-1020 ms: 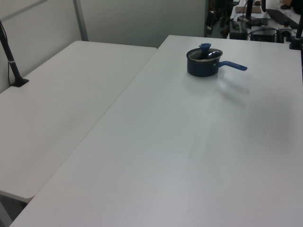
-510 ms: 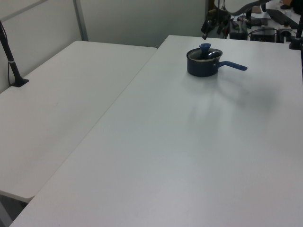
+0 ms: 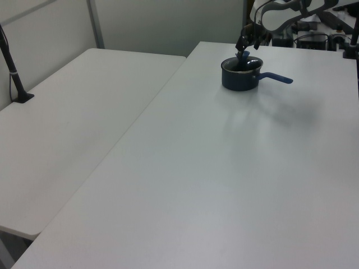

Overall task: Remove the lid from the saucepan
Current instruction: 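Lower the gripper and grasp the blue knob of the glass lid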

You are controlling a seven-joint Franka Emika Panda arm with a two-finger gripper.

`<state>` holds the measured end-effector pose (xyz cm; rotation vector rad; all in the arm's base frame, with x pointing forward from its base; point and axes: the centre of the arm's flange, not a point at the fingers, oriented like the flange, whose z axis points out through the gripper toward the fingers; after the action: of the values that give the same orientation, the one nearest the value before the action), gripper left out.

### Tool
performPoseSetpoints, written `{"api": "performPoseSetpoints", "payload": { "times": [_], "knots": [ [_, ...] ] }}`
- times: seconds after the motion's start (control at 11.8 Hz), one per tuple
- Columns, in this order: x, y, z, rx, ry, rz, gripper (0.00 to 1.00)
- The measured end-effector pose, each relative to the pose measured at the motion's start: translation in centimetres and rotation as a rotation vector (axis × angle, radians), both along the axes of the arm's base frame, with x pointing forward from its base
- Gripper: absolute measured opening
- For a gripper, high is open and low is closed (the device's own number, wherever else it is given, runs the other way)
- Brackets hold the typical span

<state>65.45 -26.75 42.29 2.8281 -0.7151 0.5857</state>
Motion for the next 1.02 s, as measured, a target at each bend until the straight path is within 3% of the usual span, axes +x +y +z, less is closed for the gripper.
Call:
{"api": "performPoseSetpoints", "payload": {
  "times": [0.68,0.76,0.85,0.93,1.02],
  "knots": [
    [0.4,0.0,-1.4,0.007,-0.013,-0.019,0.96],
    [0.5,0.1,-1.3,0.007,-0.015,-0.019,0.89],
    [0.6,0.3,-1.3,0.008,-0.018,-0.019,0.72],
    [0.6,0.2,-1.3,0.009,-0.019,-0.023,0.65],
    [0.6,0.2,-1.3,0.009,-0.019,-0.024,0.65]
  ]
}}
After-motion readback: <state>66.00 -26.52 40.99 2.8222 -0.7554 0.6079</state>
